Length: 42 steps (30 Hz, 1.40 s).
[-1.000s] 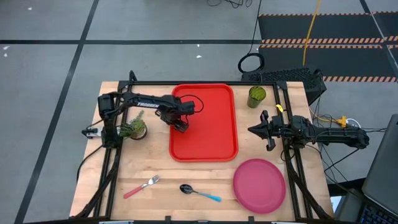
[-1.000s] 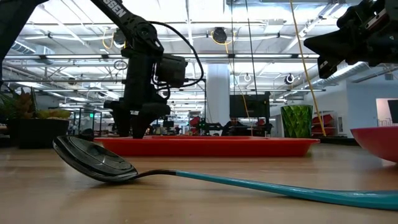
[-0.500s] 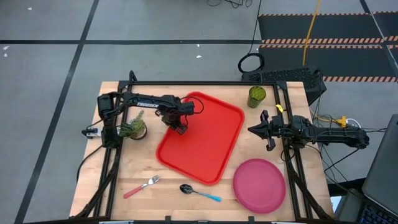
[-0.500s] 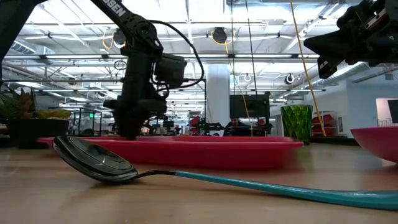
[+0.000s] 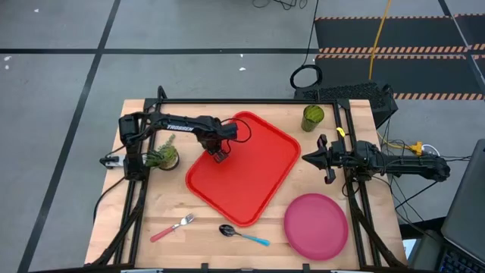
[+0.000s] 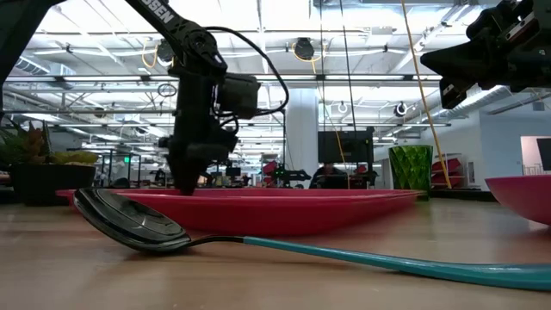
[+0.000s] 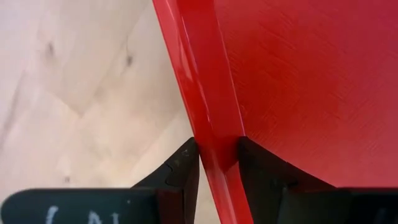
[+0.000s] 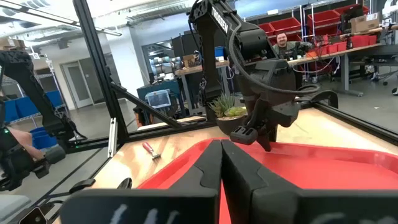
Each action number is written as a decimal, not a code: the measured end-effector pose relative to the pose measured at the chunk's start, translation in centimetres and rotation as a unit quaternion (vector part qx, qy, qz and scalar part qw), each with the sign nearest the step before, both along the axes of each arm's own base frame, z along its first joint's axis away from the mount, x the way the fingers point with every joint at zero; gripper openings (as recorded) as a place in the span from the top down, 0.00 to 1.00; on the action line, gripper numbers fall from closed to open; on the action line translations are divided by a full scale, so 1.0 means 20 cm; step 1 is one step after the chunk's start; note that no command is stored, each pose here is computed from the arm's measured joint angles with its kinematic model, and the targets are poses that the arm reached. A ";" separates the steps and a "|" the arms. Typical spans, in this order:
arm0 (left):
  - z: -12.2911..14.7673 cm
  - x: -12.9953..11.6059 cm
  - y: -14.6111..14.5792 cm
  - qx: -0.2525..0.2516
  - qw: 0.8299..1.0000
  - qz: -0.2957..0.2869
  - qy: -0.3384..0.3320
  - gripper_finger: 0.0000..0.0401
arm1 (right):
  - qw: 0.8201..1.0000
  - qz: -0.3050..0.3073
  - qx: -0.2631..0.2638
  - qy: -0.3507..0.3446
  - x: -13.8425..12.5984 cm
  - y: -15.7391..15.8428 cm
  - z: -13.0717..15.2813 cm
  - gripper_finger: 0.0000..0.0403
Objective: Pick and place plate/cup/fork/spoon on tray
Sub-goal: Prepare the red tray
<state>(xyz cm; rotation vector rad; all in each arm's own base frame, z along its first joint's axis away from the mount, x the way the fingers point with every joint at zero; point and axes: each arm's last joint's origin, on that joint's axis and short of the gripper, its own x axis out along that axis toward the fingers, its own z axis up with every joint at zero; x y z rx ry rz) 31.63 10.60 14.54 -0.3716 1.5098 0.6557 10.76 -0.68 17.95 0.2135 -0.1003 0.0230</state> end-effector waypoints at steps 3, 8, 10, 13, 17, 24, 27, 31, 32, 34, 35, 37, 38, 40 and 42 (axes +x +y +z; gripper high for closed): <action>0.00 0.01 0.01 0.011 1.000 -0.018 -0.011 0.74 | 1.000 0.000 0.000 0.000 0.00 0.00 0.00 1.00; 0.00 0.03 0.03 0.019 0.998 -0.049 -0.025 0.74 | 1.000 0.000 0.000 0.000 0.00 0.00 0.00 1.00; 0.00 0.04 0.03 0.022 0.997 -0.074 -0.028 0.74 | 1.000 0.000 0.000 0.000 0.00 0.00 0.00 1.00; 0.00 0.05 0.04 0.027 0.992 -0.123 -0.032 0.74 | 1.000 0.000 0.000 0.000 0.00 0.00 0.00 1.00; 0.00 0.07 0.04 0.032 0.983 -0.179 -0.034 0.74 | 1.000 0.000 0.000 0.000 0.00 0.00 0.00 1.00; 0.00 0.09 0.07 0.056 0.976 -0.203 -0.048 0.74 | 1.000 0.000 0.000 0.000 0.00 0.00 0.00 1.00; 0.01 0.10 0.09 0.072 0.972 -0.218 -0.052 0.74 | 1.000 0.000 0.000 0.000 0.00 0.00 0.00 1.00; 0.01 0.11 0.11 0.088 0.961 -0.255 -0.056 0.74 | 1.000 0.000 -0.004 0.000 0.00 0.00 0.00 1.00; 0.01 0.12 0.11 0.093 0.958 -0.265 -0.059 0.74 | 1.000 -0.001 -0.006 0.000 0.00 0.00 0.00 1.00; 0.01 0.13 0.12 0.103 0.949 -0.290 -0.062 0.74 | 1.000 -0.002 -0.014 0.000 0.00 0.00 0.00 1.00; 0.02 0.13 0.12 0.108 0.944 -0.306 -0.063 0.74 | 1.000 -0.002 -0.016 0.000 0.00 0.00 0.00 1.00; 0.02 0.15 0.13 0.122 0.932 -0.335 -0.066 0.74 | 1.000 -0.002 -0.017 0.000 0.00 0.00 0.00 1.00; 0.02 0.15 0.13 0.128 0.926 -0.349 -0.066 0.74 | 1.000 -0.002 -0.017 0.000 0.00 0.00 0.00 1.00; 0.03 0.17 0.13 0.144 0.915 -0.371 -0.068 0.75 | 1.000 -0.002 -0.017 0.000 0.00 0.00 0.00 1.00; 0.04 0.18 0.14 0.164 0.903 -0.392 -0.060 0.75 | 1.000 -0.002 -0.017 0.000 0.00 0.00 0.00 1.00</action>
